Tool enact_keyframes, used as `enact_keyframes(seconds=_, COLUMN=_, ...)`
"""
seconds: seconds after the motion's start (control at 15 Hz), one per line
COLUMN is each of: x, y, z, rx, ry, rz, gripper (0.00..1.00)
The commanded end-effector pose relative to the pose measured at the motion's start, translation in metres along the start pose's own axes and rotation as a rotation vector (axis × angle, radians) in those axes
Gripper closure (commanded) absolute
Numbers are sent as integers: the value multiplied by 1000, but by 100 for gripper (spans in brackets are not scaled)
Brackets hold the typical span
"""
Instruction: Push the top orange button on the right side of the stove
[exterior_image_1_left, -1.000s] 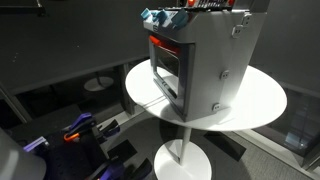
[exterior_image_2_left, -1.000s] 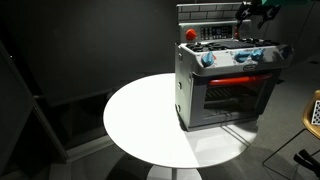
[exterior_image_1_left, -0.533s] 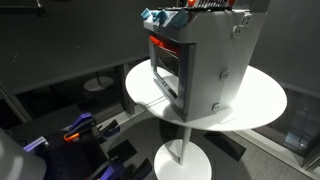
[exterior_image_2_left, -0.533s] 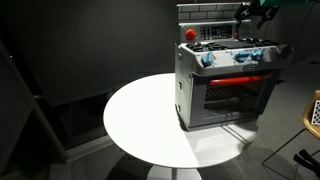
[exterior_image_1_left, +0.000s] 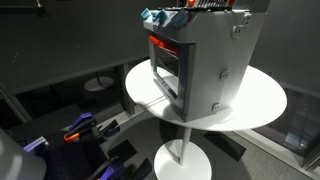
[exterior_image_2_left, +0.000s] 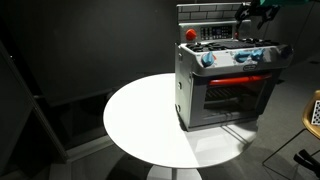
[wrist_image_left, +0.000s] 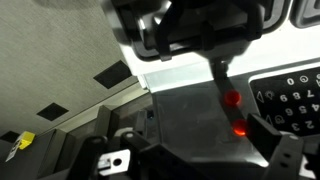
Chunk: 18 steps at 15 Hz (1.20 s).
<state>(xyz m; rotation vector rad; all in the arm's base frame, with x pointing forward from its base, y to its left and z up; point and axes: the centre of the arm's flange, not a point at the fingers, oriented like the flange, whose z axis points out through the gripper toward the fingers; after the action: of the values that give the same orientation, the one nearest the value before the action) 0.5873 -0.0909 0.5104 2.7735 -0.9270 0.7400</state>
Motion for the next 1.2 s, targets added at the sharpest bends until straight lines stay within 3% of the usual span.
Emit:
enact_keyframes(seconds=0.0, x=-5, y=4, z=-14, rx=-8, ry=-63, rz=14, gripper=0)
enact_keyframes(seconds=0.47, x=-26, y=15, z=-51, rx=-25, ry=-178, rz=9, gripper=0)
enact_keyframes(seconds=1.13, x=-61, y=44, z=-107, rx=-36, ry=-492, rz=-97, gripper=0)
